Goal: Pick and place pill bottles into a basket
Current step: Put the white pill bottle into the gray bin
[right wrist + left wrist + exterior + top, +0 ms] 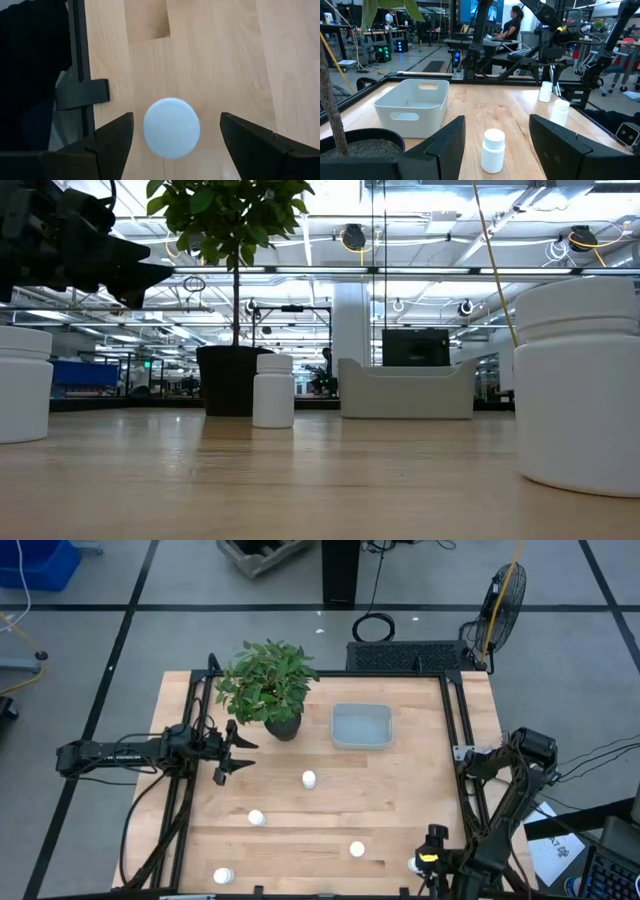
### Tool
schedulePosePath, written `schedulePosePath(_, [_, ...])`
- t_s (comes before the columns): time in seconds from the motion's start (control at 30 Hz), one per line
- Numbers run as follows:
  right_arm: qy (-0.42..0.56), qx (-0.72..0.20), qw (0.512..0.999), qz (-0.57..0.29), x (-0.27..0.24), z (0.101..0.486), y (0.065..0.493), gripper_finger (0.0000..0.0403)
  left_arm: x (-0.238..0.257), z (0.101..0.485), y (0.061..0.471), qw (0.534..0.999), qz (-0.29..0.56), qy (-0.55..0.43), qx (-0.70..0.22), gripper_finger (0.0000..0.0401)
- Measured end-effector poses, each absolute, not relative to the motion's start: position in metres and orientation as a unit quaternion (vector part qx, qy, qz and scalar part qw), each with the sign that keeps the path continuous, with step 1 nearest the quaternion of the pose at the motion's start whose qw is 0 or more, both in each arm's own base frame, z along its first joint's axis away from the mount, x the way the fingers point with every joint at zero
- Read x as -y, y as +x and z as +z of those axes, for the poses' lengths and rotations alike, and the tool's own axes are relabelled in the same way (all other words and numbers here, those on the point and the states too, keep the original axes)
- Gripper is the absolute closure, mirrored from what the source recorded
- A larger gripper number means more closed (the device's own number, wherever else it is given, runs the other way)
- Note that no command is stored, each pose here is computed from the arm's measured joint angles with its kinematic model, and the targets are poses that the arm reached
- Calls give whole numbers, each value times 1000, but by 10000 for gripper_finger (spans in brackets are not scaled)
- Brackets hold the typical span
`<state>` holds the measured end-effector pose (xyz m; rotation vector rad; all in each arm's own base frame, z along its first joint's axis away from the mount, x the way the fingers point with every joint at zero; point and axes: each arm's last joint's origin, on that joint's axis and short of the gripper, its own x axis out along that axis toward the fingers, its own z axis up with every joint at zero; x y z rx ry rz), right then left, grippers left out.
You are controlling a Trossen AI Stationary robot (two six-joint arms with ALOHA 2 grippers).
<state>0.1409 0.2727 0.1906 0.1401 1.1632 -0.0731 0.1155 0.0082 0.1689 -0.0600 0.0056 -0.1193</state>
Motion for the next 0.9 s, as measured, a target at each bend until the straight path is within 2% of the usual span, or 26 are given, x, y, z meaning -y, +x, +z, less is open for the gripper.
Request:
schedulePosePath(0.27, [72, -557, 827, -38, -272, 191, 140, 132, -8, 169, 116, 998, -59, -30, -3, 178])
schedulePosePath(0.63, [68, -556, 828, -36, -272, 191, 140, 195, -8, 169, 116, 998, -59, -30, -3, 178])
schedulePosePath(0.9, [55, -555, 829, -29, -271, 191, 143, 257, -8, 169, 116, 998, -59, -30, -3, 178])
